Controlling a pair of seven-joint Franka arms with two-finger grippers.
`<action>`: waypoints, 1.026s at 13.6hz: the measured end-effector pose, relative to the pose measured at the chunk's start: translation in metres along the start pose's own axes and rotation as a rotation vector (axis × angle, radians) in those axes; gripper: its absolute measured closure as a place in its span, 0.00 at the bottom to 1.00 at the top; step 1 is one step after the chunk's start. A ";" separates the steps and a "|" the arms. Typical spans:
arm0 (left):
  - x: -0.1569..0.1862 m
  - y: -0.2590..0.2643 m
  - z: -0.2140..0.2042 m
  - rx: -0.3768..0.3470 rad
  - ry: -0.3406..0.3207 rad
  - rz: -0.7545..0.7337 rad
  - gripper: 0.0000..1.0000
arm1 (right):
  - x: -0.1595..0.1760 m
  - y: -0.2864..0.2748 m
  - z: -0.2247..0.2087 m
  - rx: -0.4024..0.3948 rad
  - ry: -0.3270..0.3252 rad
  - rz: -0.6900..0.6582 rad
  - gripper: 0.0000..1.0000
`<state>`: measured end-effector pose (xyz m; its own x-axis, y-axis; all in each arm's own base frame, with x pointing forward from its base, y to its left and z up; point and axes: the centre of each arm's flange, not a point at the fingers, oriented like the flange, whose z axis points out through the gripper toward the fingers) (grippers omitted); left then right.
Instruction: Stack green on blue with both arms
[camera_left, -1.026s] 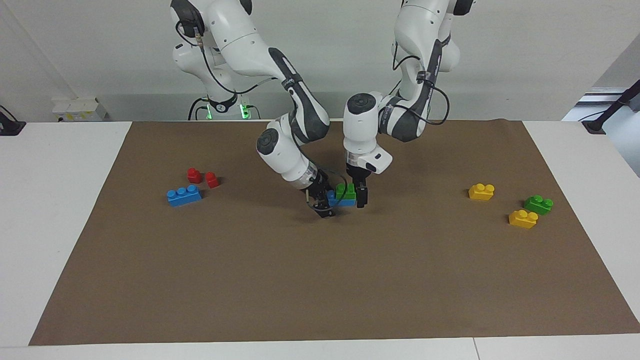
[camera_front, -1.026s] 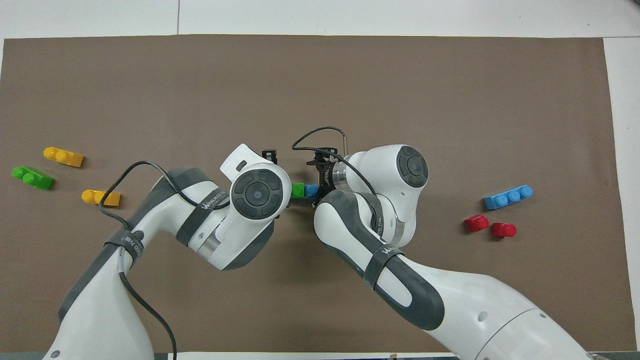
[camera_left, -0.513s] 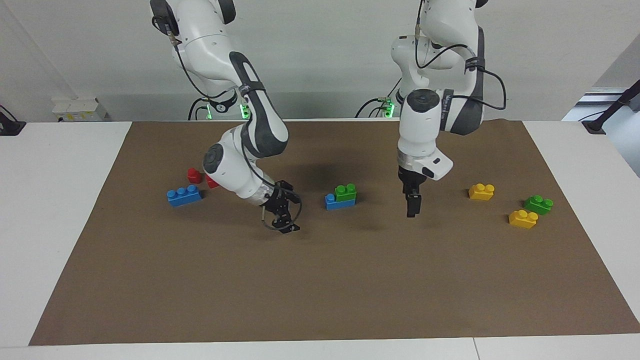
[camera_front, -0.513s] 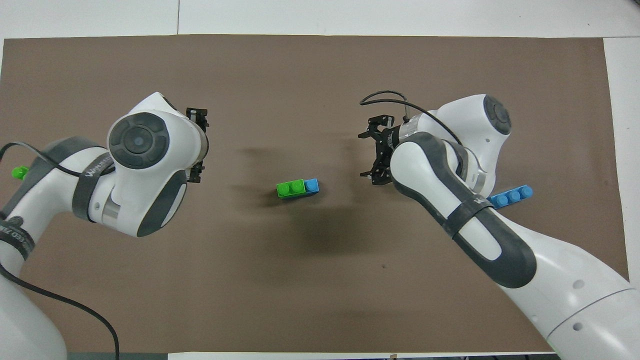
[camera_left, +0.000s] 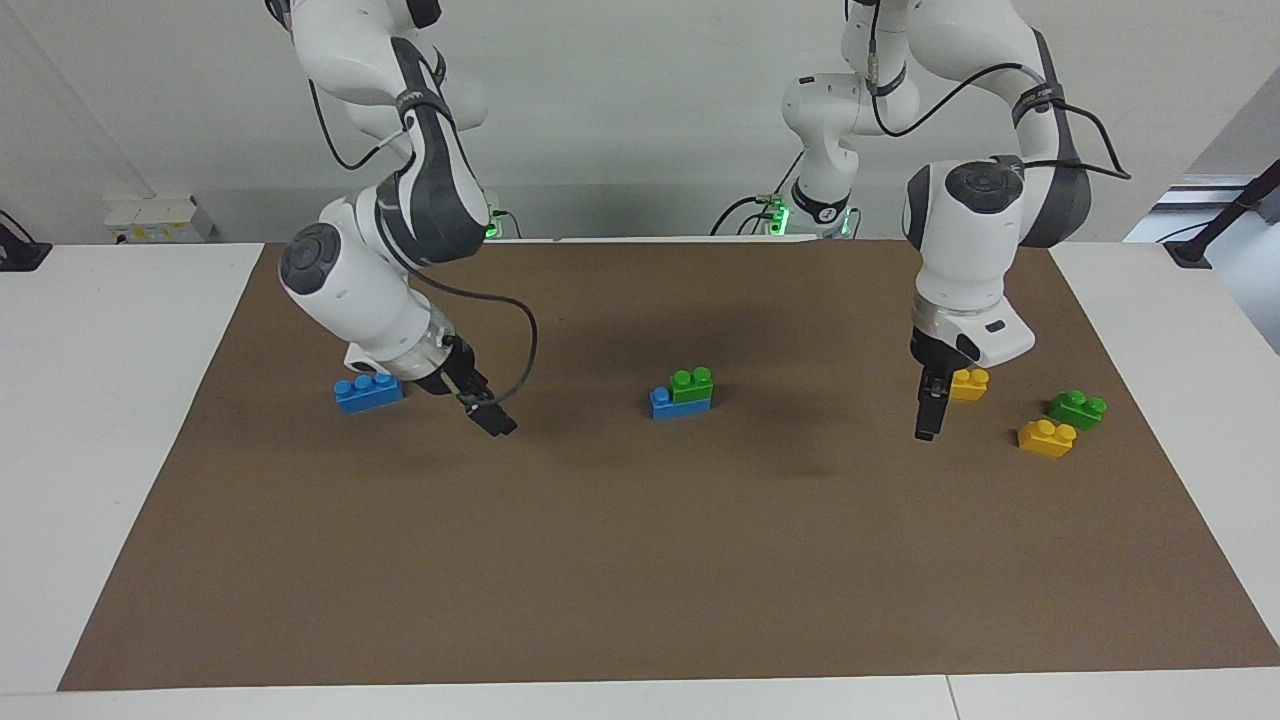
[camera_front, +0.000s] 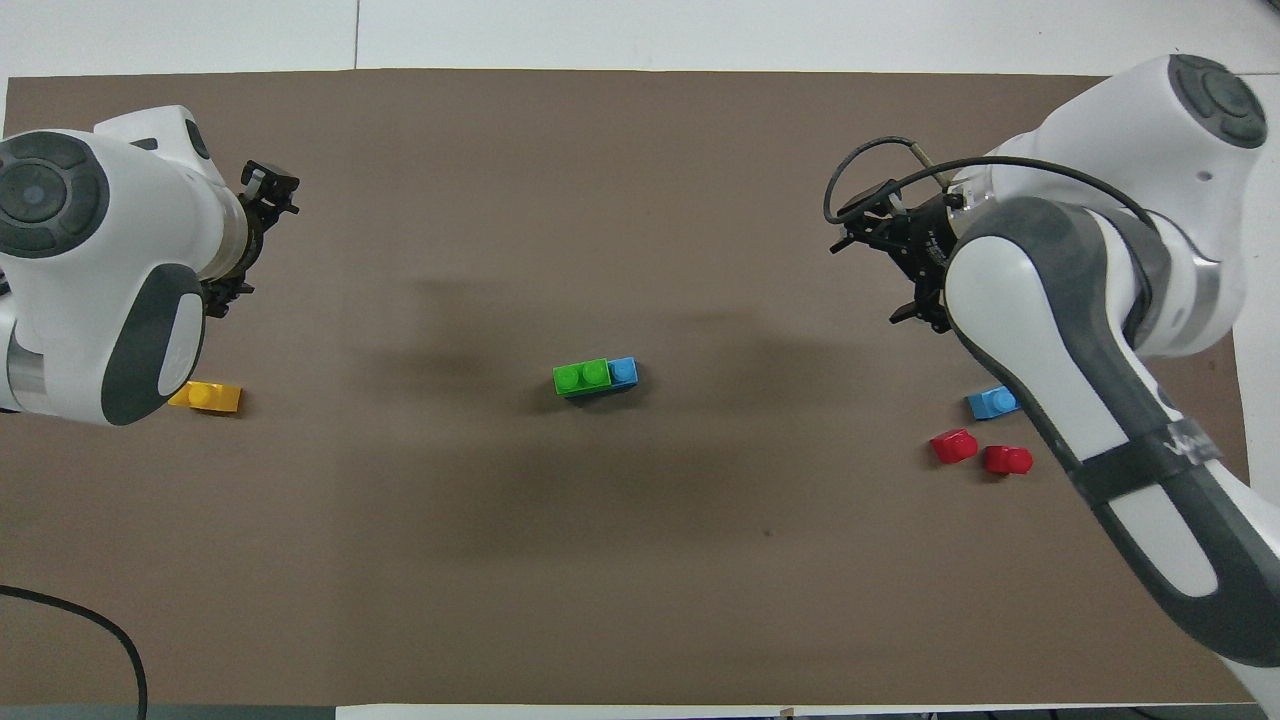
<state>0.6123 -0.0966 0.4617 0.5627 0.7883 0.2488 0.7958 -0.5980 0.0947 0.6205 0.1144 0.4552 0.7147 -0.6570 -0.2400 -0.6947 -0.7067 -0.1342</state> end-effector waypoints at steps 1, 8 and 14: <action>0.004 -0.001 -0.004 0.008 0.000 0.071 0.00 | -0.002 0.009 -0.021 -0.041 0.026 -0.136 0.00; 0.056 -0.039 -0.063 0.019 -0.092 0.590 0.00 | -0.002 0.078 -0.148 -0.199 0.097 -0.708 0.00; 0.049 -0.080 -0.118 0.042 -0.205 0.905 0.00 | -0.004 0.110 -0.174 -0.230 0.073 -0.718 0.00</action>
<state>0.5498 -0.0267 0.5797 0.9987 0.0361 0.0353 0.0391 -0.9953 -0.0885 0.5554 -0.0068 0.6086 0.9943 -0.0250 -0.1035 -0.0281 -0.9992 -0.0279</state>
